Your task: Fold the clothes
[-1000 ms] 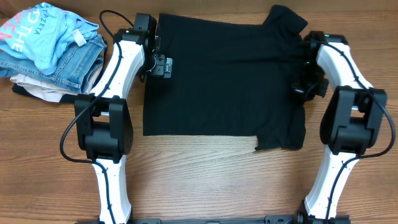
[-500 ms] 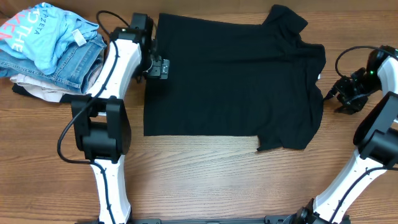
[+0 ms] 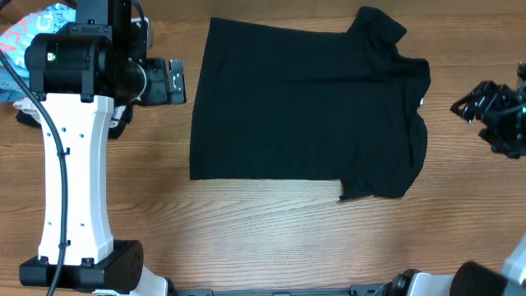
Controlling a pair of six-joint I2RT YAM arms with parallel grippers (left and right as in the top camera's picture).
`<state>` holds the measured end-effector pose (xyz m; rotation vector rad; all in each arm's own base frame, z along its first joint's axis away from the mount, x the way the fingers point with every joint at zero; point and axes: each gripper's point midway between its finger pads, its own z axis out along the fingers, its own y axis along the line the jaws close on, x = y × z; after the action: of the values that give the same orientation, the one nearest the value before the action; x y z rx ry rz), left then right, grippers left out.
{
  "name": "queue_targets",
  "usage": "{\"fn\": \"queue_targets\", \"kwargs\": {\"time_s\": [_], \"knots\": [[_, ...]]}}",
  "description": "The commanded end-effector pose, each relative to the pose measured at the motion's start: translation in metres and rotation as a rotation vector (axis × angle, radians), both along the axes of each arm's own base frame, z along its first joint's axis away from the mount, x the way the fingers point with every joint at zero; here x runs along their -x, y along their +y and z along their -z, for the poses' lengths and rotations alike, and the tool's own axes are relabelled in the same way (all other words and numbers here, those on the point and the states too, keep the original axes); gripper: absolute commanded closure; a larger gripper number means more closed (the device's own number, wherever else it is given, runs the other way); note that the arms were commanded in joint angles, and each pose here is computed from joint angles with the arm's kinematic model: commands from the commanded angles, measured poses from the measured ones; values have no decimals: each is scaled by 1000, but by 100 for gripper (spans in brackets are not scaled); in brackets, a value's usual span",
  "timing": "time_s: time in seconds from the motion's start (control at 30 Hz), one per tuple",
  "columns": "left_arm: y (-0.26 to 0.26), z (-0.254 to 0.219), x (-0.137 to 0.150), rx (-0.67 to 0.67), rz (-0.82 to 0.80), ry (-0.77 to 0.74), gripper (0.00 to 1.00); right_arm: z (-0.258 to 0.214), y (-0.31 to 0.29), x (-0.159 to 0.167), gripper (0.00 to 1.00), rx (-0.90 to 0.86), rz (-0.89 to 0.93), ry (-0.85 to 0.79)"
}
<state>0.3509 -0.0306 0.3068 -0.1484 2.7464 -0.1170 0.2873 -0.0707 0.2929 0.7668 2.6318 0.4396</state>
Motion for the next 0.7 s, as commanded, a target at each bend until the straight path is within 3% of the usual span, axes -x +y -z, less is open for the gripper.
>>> {"fn": "queue_targets", "kwargs": {"time_s": [0.0, 0.1, 0.23, 0.47, 0.67], "knots": [[-4, -10, 28, 37, -61, 25, 0, -24, 9, 25, 21, 54, -2, -51], [-17, 3, 47, 37, -74, 77, 0, -20, 19, 45, 20, 37, 24, -41], [-31, 50, 64, 21, -112, 132, 0, 35, 26, 59, 20, -17, 23, 73], [-25, 184, 58, 27, -167, 164, 0, 161, 47, 43, 29, -111, -20, 141], [-24, 277, 61, 46, -159, 314, 0, 191, 87, 21, 31, -98, -129, 117]]}}
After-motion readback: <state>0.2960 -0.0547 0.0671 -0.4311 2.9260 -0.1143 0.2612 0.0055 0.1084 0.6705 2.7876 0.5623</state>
